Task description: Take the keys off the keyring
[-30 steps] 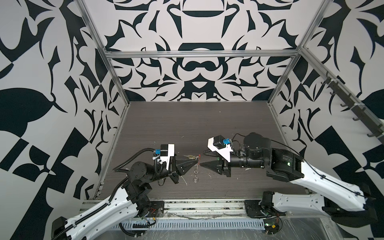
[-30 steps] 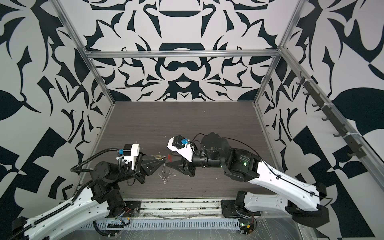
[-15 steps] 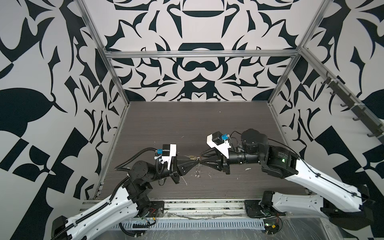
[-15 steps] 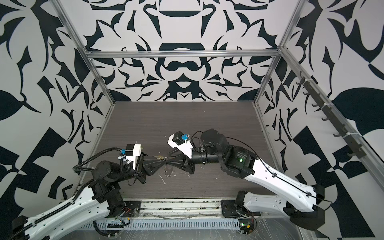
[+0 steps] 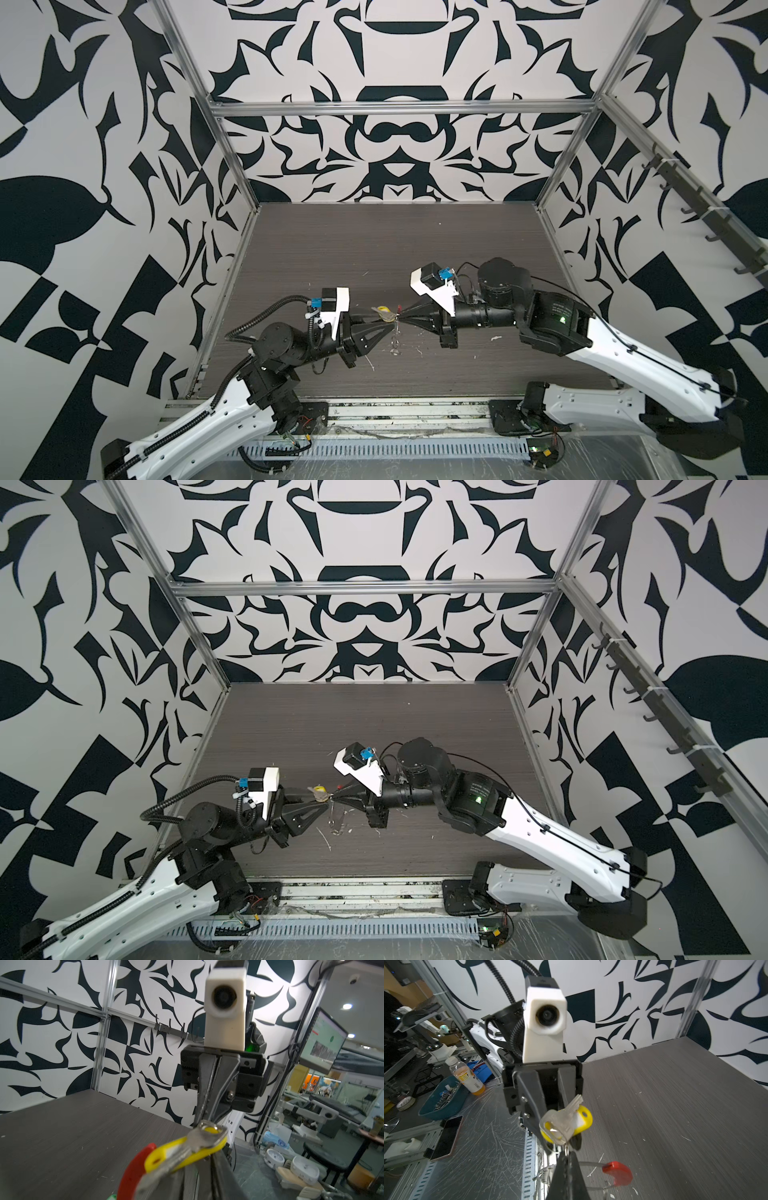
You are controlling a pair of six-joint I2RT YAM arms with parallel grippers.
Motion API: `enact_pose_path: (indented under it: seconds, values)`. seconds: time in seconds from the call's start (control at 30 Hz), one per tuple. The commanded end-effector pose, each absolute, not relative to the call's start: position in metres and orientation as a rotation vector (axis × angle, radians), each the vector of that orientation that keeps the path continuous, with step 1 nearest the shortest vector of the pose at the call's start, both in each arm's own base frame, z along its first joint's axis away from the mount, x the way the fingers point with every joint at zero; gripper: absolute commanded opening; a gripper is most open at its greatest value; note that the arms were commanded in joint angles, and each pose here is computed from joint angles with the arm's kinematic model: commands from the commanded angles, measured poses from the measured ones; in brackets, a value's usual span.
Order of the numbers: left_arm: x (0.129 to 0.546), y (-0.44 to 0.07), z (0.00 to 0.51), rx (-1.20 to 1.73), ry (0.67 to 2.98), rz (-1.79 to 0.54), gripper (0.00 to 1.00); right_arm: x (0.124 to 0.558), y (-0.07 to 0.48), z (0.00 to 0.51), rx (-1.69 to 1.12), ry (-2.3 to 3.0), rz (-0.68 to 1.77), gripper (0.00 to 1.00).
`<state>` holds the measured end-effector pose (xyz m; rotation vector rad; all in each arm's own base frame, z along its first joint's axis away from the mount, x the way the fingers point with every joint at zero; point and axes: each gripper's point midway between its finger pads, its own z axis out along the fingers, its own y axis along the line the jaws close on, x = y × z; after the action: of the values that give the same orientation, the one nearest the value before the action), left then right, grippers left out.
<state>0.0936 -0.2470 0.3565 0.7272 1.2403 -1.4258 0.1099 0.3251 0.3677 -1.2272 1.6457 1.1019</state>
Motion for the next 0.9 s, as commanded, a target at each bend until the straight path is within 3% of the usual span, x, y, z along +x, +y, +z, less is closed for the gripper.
enact_pose_path:
  seconds: [0.0,0.1,0.2,0.33,0.6,0.87]
  values:
    - [0.103,-0.229,0.362,0.613,1.279,-1.369,0.32,0.120,0.309,0.374,-1.159,1.656,1.012,0.00]
    - [0.117,-0.210,0.356,0.496,1.343,-1.285,0.33,0.129,0.302,0.365,-1.144,1.725,0.927,0.00]
    - [0.130,-0.193,0.352,0.400,1.405,-1.190,0.41,0.135,0.299,0.355,-1.144,1.791,0.868,0.00]
    - [0.126,-0.213,0.360,0.512,1.430,-1.203,0.45,0.143,0.300,0.339,-1.181,1.877,0.787,0.00]
    - [0.125,-0.270,0.331,0.740,1.725,-1.276,0.43,0.144,0.304,0.337,-1.208,1.876,0.776,0.00]
    - [0.125,-0.274,0.316,0.742,1.856,-1.276,0.39,0.144,0.305,0.341,-1.204,1.853,0.781,0.00]
